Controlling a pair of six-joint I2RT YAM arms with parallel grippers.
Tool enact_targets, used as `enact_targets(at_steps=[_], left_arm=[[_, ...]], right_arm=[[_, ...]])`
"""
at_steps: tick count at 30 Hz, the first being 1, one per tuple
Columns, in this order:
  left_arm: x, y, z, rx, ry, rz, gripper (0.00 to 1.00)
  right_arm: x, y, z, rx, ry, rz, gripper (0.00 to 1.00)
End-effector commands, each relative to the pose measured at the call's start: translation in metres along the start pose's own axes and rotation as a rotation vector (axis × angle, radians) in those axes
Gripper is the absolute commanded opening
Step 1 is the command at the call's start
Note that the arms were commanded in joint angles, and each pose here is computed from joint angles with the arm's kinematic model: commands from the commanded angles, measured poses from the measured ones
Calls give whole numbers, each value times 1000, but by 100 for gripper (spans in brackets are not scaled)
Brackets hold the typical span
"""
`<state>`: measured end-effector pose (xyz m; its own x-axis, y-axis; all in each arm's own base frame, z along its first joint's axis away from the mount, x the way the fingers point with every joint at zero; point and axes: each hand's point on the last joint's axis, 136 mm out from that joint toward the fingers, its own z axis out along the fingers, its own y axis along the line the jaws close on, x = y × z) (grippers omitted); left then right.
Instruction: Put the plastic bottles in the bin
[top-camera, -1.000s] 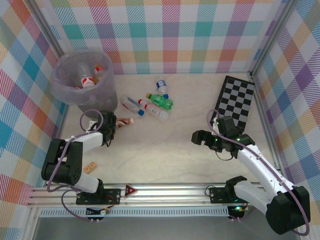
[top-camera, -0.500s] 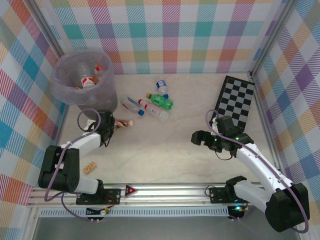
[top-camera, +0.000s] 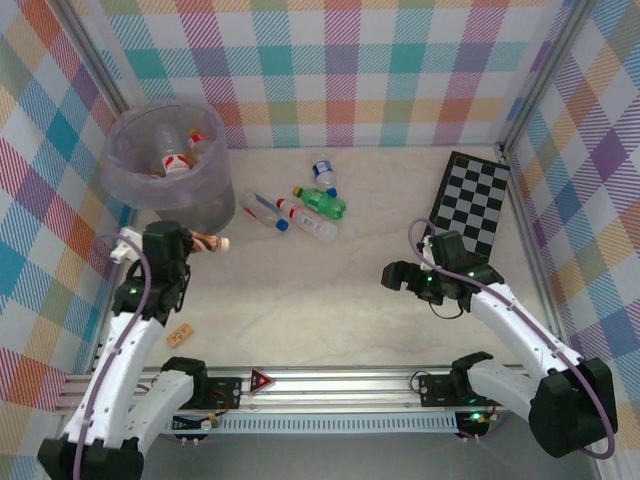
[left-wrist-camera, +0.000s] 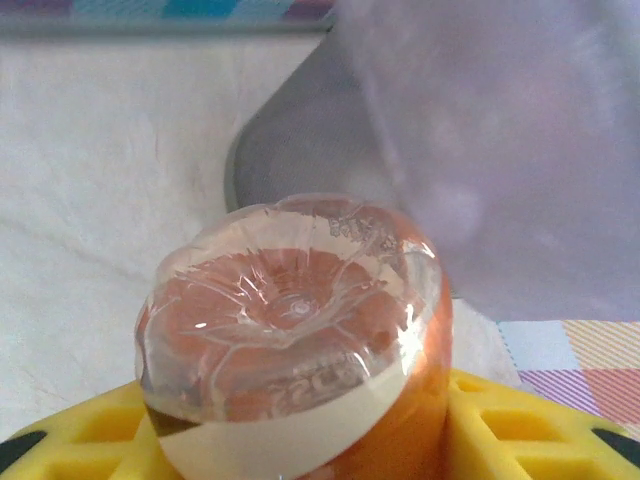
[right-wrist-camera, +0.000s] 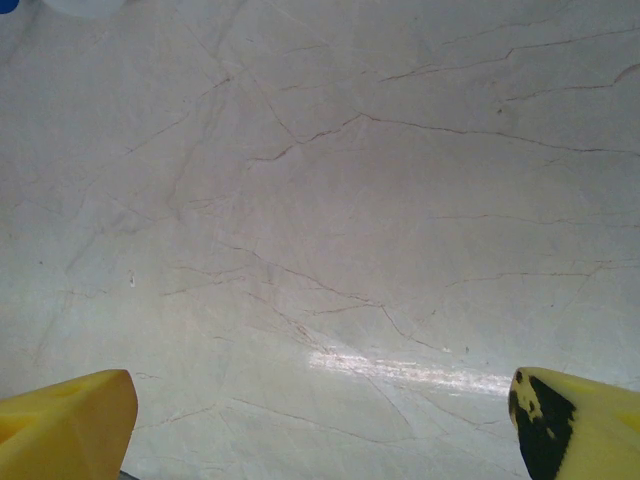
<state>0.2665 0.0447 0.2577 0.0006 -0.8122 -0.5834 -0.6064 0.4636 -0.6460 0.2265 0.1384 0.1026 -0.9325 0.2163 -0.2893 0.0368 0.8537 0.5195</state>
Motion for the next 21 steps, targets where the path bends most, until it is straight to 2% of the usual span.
enact_targets(at_steps=[1, 7, 12, 17, 21], left_arm=[[-25, 4, -29, -68, -15, 243, 35], [-64, -49, -59, 13, -47, 402, 13], [-83, -91, -58, 63, -44, 487, 0], [-96, -127, -40, 127, -1, 479, 0], [-114, -147, -24, 139, -16, 463, 0]], right_arm=[[-15, 9, -2, -22, -31, -24, 95], [-17, 13, 0, -39, -30, -24, 95], [-15, 12, -4, -36, -35, -27, 95], [-12, 12, -10, -37, -49, -30, 96], [-10, 10, -15, -27, -59, -31, 95]])
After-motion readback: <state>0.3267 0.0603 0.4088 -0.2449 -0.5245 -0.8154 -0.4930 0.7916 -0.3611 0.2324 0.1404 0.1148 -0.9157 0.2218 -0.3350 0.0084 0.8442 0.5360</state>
